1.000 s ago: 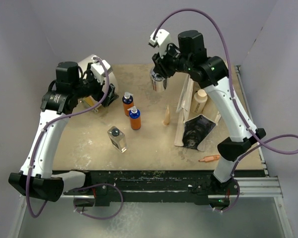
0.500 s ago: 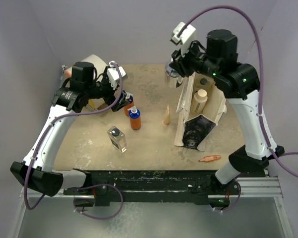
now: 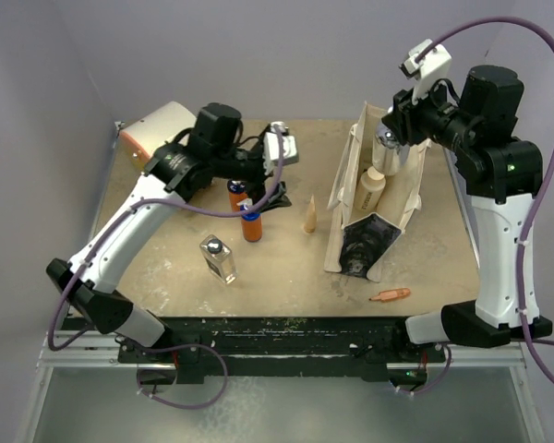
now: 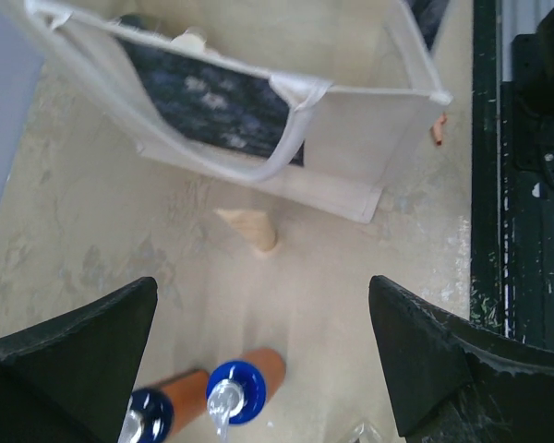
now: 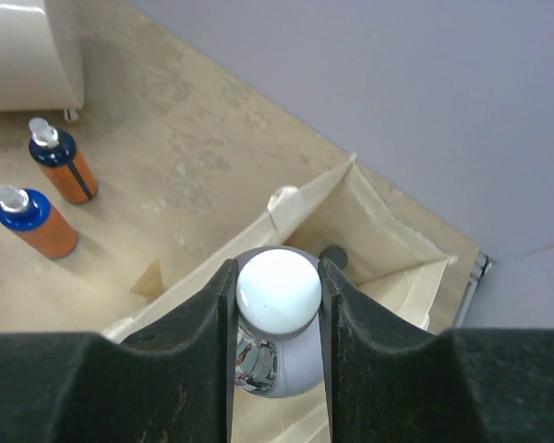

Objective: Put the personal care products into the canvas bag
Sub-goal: Place the care product in the canvas bag.

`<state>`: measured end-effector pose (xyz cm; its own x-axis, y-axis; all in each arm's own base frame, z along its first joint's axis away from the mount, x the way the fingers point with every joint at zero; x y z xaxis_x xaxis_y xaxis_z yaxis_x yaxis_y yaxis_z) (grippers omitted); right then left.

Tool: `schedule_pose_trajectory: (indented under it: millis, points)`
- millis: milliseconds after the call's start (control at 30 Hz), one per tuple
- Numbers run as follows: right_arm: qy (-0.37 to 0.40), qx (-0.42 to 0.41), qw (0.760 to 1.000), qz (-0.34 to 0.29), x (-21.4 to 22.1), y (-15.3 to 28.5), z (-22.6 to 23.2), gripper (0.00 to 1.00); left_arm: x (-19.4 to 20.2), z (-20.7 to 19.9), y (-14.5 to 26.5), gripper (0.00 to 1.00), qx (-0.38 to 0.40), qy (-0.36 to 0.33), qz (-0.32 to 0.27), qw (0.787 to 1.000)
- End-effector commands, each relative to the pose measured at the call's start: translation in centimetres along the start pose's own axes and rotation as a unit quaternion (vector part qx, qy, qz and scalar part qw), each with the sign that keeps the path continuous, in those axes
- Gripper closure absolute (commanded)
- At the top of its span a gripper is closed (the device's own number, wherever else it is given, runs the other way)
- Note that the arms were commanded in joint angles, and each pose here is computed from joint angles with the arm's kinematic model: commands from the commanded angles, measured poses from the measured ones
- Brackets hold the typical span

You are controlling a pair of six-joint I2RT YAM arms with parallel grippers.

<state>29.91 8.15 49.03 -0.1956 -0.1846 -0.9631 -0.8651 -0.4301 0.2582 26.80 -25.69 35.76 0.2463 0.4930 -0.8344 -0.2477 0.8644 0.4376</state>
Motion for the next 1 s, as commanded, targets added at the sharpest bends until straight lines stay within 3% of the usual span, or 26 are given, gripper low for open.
schedule_pose_trajectory:
  millis: [0, 333, 667, 833, 967]
  points:
    - [0.018, -0.002, 0.995, -0.1, -3.4, 2.2, -0.7, 1.0, -4.2, -1.5, -2.5, 0.01, 0.046, -0.058, -0.03, 0.997]
    - [-0.001, 0.002, 0.997, -0.075, -0.9, 1.6, -2.2, 1.0, -10.6, -6.0, -10.8, 0.02, 0.109, -0.103, -0.064, 0.987]
    - [-0.007, -0.005, 0.998, -0.069, 0.0, 1.8, -2.0, 1.0, -9.9, -8.0, -17.2, 0.06, 0.124, -0.149, -0.034, 0.98]
    - [-0.008, -0.009, 0.998, -0.067, 0.3, 2.0, -1.9, 1.0, -9.7, -9.4, -17.8, 0.15, 0.141, -0.169, -0.027, 0.975]
    - [-0.01, -0.013, 0.998, -0.06, 0.7, 1.9, -1.8, 1.0, -9.7, -11.0, -17.7, 0.28, 0.162, -0.187, -0.023, 0.969]
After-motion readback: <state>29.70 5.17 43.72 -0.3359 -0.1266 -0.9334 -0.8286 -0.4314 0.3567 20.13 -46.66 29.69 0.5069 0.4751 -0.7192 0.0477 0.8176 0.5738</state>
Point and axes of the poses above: each gripper's point midway between its finger pads, its own y axis back along the fingers, its own z axis along the line the jaws close on, x = y × z, the point moved 4 cm from there along y, back along the fingers, and after that the axes turned 12 degrees about -y, right-handed, at the moved point
